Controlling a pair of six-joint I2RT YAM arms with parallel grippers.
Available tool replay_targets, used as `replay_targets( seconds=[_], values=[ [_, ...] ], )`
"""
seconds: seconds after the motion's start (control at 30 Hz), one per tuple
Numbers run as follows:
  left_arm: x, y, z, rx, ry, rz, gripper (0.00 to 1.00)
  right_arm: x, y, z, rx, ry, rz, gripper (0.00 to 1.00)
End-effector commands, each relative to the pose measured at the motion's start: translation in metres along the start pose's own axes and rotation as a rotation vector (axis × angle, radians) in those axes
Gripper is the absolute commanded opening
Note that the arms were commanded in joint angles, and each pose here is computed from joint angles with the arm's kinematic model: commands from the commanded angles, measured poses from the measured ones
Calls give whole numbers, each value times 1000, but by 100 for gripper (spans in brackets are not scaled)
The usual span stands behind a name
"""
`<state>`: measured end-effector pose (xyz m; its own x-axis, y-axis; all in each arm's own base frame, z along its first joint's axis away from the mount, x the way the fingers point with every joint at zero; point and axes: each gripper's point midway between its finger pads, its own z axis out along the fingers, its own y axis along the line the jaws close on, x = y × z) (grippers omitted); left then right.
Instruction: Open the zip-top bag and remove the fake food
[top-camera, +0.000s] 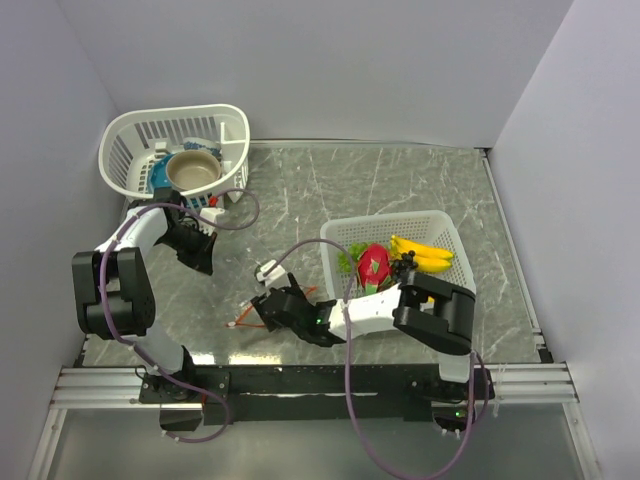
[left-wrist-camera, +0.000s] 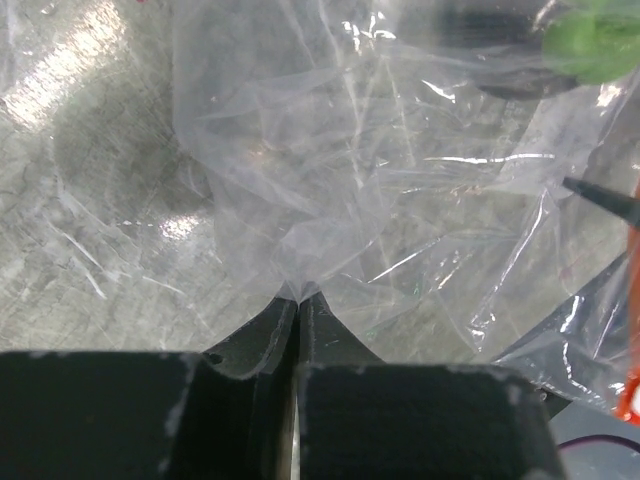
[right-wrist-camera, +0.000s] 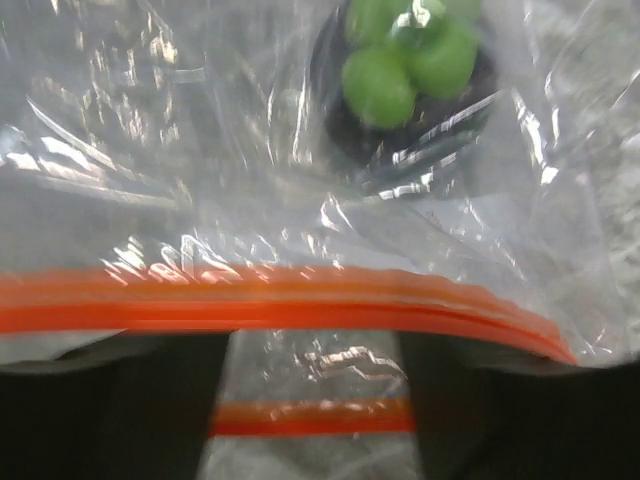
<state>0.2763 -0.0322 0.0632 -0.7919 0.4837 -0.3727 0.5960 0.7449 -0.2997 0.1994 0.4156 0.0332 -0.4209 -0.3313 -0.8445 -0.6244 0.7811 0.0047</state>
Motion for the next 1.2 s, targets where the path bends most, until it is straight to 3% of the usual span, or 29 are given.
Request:
replay_targets(
  seconds=[0.0, 0.07, 0.1, 0.23, 0.37, 0.6, 0.8, 1.17],
  values=[
    [-2, -3, -9, -3, 6, 19, 11, -52, -3, 14, 88, -180, 31, 77],
    [-4, -2, -19, -31, 0, 26, 29, -49, -1, 18, 87, -180, 27, 77],
    [-9, -1, -28, -49, -9, 29, 98, -45, 1, 21, 79, -170, 23, 77],
    [-38, -6, -79, -73, -132, 29, 99, -30, 7, 23, 53, -142, 30, 75],
    [-74, -37, -93, 50, -245, 65, 99, -19, 9, 23, 39, -124, 41, 73],
    [-93, -53, -3, 147, -208, 51, 99, -10, 10, 22, 27, -105, 42, 72],
    [-111, -18, 20, 9, -268, 29, 99, -2, 12, 20, 2, -87, 46, 71],
    [-115, 12, 44, -147, -304, 0, 99, 8, 14, 14, -42, -64, 75, 69]
  ],
)
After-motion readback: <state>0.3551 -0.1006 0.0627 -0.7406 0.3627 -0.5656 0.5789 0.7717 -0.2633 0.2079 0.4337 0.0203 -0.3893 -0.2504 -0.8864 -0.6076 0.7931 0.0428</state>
